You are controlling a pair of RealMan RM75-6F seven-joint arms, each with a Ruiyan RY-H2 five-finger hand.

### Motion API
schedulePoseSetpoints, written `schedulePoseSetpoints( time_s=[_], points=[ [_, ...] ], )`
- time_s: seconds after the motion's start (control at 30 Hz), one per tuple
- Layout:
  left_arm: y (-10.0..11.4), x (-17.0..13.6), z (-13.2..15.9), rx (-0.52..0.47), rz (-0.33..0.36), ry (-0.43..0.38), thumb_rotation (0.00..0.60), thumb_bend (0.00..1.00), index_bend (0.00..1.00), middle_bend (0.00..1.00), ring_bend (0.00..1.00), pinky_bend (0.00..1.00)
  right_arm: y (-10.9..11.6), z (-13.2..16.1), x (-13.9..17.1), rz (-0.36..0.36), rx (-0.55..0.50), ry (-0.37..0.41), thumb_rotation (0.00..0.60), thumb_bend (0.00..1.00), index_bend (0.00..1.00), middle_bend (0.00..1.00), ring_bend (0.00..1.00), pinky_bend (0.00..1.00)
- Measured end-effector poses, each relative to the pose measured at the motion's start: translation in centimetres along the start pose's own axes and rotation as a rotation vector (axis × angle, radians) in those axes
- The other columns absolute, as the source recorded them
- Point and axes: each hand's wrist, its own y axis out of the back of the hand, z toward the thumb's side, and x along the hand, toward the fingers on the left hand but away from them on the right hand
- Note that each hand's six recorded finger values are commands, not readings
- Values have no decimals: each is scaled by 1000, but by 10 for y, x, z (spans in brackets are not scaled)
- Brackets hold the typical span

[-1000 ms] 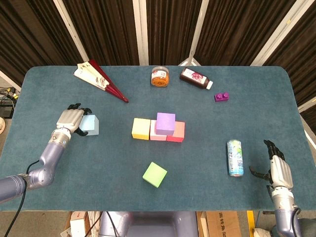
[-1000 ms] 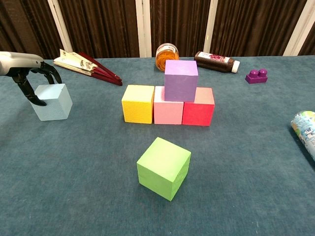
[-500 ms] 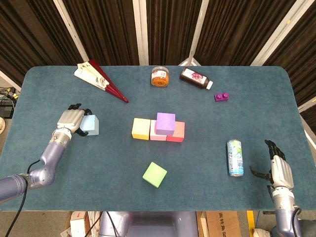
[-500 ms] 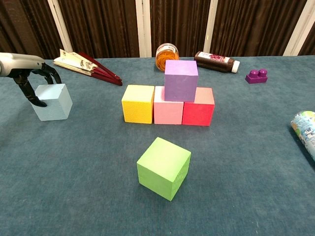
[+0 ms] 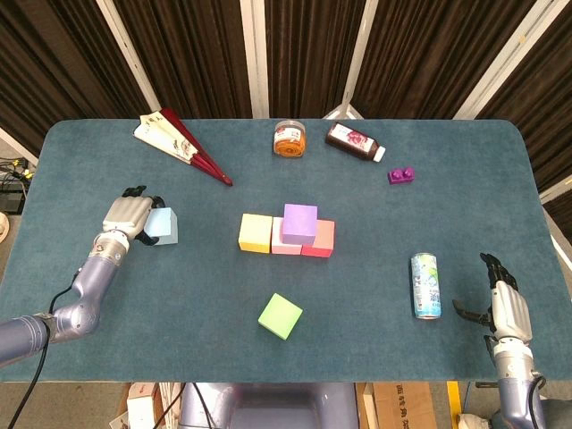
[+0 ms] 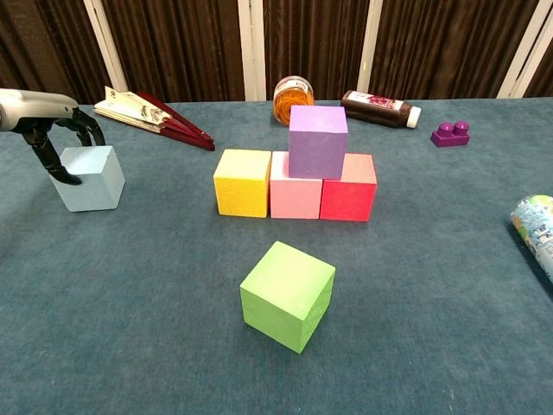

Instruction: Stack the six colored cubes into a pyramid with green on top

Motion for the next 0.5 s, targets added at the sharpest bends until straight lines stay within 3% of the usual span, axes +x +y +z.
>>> schedulePoseSetpoints(
  time_s=[0.3, 0.5],
  points=[
    [14, -4, 10, 9, -2, -46, 600, 383, 306, 327, 0, 0, 0, -1, 0, -4, -1, -8, 600, 272, 63, 59, 0, 0],
    [46, -18, 28, 45, -3, -138, 600, 385, 302, 313, 0, 0, 0, -2, -1, -7, 5, -18, 600, 272, 62, 59, 0, 0]
  ],
)
